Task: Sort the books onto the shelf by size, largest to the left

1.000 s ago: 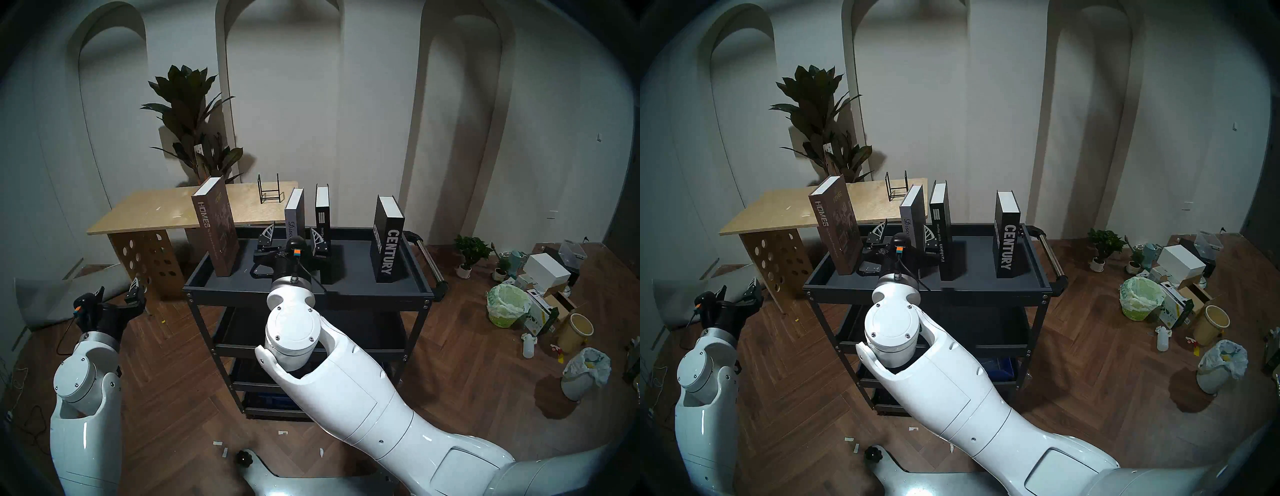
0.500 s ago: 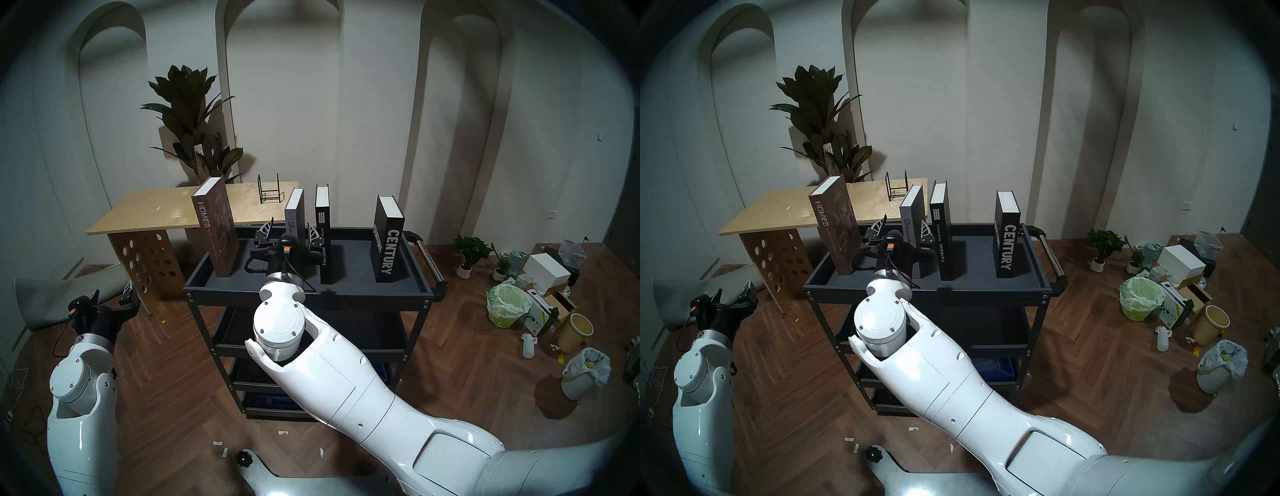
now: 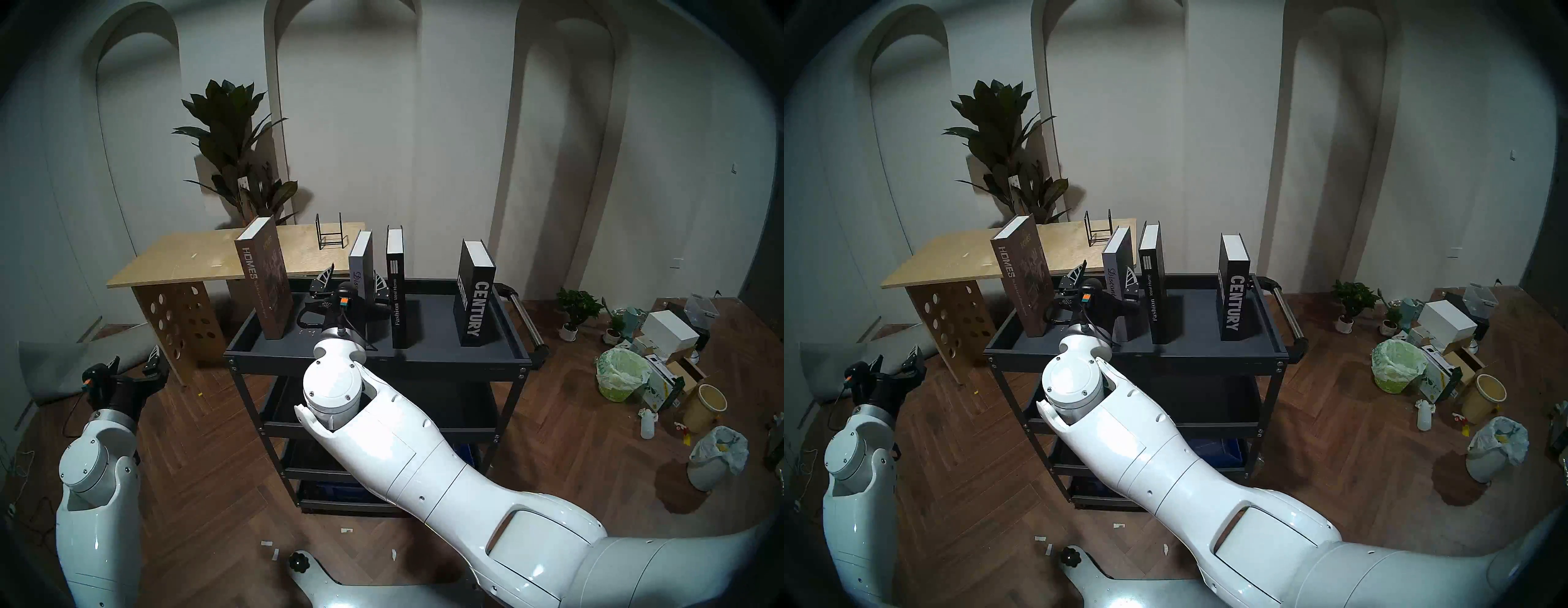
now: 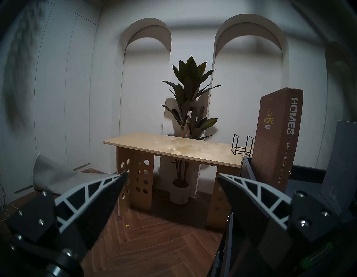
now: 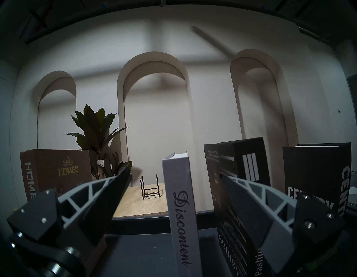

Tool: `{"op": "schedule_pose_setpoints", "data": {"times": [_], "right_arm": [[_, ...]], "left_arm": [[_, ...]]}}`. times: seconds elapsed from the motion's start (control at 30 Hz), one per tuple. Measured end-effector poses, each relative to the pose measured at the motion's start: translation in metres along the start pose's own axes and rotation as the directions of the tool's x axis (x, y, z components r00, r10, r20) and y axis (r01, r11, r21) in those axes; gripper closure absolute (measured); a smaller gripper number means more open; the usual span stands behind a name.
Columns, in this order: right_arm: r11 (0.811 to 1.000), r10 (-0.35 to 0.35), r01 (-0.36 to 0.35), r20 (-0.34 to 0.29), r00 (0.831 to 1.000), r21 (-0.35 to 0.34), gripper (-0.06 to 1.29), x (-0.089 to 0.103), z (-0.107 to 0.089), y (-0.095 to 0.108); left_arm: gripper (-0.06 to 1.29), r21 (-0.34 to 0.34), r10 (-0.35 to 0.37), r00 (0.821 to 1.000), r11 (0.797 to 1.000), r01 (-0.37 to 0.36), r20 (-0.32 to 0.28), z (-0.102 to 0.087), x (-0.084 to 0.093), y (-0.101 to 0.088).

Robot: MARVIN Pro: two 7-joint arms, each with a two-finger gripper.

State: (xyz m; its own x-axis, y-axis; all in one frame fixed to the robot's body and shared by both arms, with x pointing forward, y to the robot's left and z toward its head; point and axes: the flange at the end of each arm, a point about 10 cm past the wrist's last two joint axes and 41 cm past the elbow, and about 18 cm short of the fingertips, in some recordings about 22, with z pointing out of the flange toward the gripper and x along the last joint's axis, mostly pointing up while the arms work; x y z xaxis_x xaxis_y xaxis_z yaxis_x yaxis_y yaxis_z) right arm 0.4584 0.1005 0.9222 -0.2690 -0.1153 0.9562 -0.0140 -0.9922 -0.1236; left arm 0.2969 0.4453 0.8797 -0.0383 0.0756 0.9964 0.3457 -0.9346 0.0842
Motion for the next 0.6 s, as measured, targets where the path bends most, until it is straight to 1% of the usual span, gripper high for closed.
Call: {"op": "schedule_pose_setpoints", "data": {"times": [0.3,0.47,0.6], "right_arm": [[1.0,0.0,0.0,0.003,1.0,-0.004,0.0,-0.006,0.009,-0.004],[1.0,0.021,-0.021,0.043,0.999,-0.009,0.0,-0.015,0.016,-0.004],[0.999,0.037,-0.037,0.062,0.997,-0.009,0.0,-0.017,0.019,-0.004]], "left_arm": [[0.0,0.001,0.008,1.0,1.0,-0.008,-0.001,0.001,0.0,-0.001],[0.0,0.002,0.014,1.0,1.0,-0.014,-0.001,0.003,0.0,0.0],[0.0,0.002,0.017,1.0,1.0,-0.017,-0.001,0.004,0.0,0.0]]}}
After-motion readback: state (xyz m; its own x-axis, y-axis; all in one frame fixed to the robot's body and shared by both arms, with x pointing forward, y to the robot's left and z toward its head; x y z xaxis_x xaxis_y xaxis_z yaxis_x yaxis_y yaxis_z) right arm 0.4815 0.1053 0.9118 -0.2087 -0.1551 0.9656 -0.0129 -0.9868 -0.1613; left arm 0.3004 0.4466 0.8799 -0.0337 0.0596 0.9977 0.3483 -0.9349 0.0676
